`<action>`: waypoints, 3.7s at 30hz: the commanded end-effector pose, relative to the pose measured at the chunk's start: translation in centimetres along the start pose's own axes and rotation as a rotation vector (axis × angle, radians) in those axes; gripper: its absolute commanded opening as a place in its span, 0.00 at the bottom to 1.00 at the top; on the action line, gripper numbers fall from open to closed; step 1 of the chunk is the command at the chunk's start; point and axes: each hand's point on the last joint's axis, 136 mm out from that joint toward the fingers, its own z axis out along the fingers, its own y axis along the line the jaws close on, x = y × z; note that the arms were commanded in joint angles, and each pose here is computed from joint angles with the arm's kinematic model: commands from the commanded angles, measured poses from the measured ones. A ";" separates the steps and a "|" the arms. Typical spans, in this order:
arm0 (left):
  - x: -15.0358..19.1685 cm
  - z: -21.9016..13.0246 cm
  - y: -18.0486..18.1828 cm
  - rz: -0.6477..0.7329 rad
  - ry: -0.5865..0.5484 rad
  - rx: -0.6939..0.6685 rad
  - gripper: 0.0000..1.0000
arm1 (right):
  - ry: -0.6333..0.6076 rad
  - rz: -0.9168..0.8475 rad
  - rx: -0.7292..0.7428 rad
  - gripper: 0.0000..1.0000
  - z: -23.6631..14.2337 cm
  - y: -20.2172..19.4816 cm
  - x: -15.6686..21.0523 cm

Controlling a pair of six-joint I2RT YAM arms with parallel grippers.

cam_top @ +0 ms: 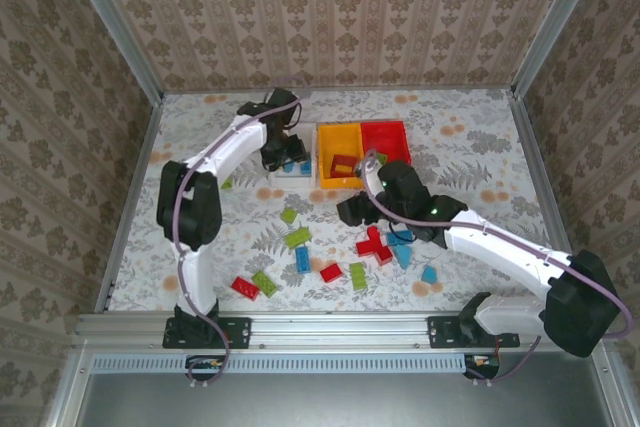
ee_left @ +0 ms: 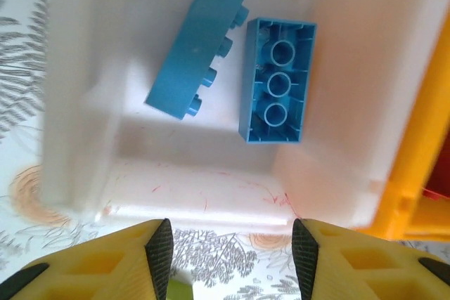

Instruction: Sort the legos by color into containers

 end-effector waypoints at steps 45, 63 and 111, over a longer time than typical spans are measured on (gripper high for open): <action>18.0 -27.3 20.1 -0.297 -0.561 -0.040 0.52 | 0.470 -0.647 -0.114 0.50 20.1 23.3 13.5; 13.9 -22.6 11.5 -0.157 -0.431 0.206 0.52 | 0.138 -0.430 -0.018 0.28 13.8 15.2 -1.8; 3.9 -10.5 9.8 -0.029 -0.160 -0.098 0.57 | -0.235 0.146 0.138 0.68 9.2 -5.4 -16.2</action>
